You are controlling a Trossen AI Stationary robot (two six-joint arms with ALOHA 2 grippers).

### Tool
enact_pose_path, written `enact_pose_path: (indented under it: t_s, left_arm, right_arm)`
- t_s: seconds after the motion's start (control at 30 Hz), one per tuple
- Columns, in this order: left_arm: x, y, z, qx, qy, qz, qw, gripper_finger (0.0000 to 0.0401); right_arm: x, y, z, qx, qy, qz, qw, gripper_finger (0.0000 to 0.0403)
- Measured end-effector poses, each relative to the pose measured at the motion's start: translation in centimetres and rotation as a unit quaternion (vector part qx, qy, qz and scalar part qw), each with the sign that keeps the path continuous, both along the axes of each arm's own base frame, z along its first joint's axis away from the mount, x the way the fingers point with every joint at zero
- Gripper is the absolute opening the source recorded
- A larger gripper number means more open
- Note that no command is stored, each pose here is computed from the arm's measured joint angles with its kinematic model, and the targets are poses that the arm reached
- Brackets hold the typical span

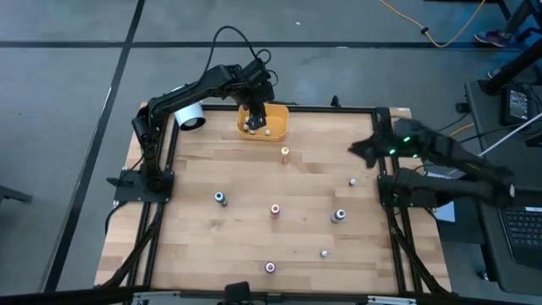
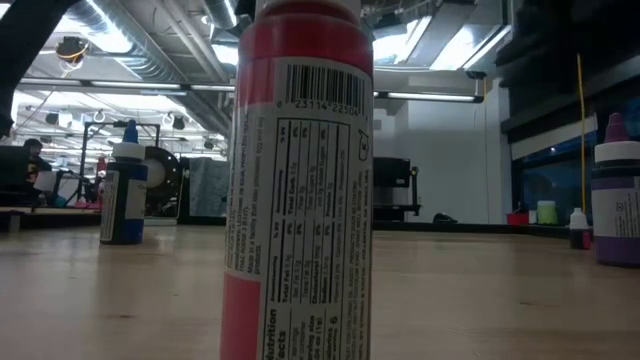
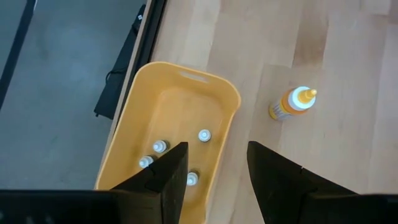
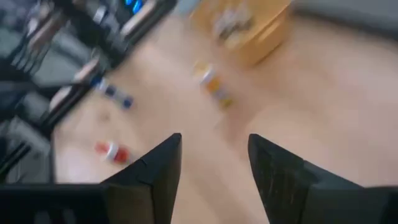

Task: Pick & Place food coloring
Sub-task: Put the red food coloring bottle into the yellow bin

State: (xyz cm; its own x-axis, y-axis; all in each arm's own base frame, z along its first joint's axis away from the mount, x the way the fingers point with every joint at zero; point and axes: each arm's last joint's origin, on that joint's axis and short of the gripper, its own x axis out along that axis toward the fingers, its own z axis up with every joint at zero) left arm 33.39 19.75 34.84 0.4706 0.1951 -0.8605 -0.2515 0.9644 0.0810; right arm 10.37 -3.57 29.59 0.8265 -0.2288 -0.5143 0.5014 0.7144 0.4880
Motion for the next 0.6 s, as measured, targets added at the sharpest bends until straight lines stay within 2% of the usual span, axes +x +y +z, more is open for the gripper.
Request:
enact_pose_path:
  t_s: [0.1,0.17,0.23,0.4,0.5,0.6]
  left_arm:
    - [0.0,-0.1,0.0,-0.007,-0.001,-0.001,1.0,0.016]
    - [-0.1,-0.1,-0.1,-0.009,0.002,-0.002,1.0,0.0157]
    - [-0.1,-0.1,-0.1,-0.007,0.004,-0.006,1.0,0.0155]
    - [-0.1,-0.1,-0.1,-0.002,0.006,-0.016,1.0,0.0153]
    - [-0.1,-0.1,-0.1,-0.002,0.006,-0.018,1.0,0.0154]
    - [-0.1,-0.1,-0.1,-0.004,0.004,-0.02,1.0,0.0153]
  right_arm:
    - [2.1,1.7,-2.0,0.02,0.017,0.039,0.999,0.0181]
    - [2.6,3.0,-3.3,0.025,0.044,0.035,0.998,0.018]
    - [2.4,4.2,-4.1,0.02,0.055,0.0,0.998,0.018]
    - [1.2,6.3,-6.3,0.007,0.039,-0.136,0.99,0.018]
    - [0.8,7.5,-9.0,0.039,0.083,-0.161,0.983,0.018]
    - [1.2,9.1,-10.3,0.059,0.102,-0.165,0.979,0.018]
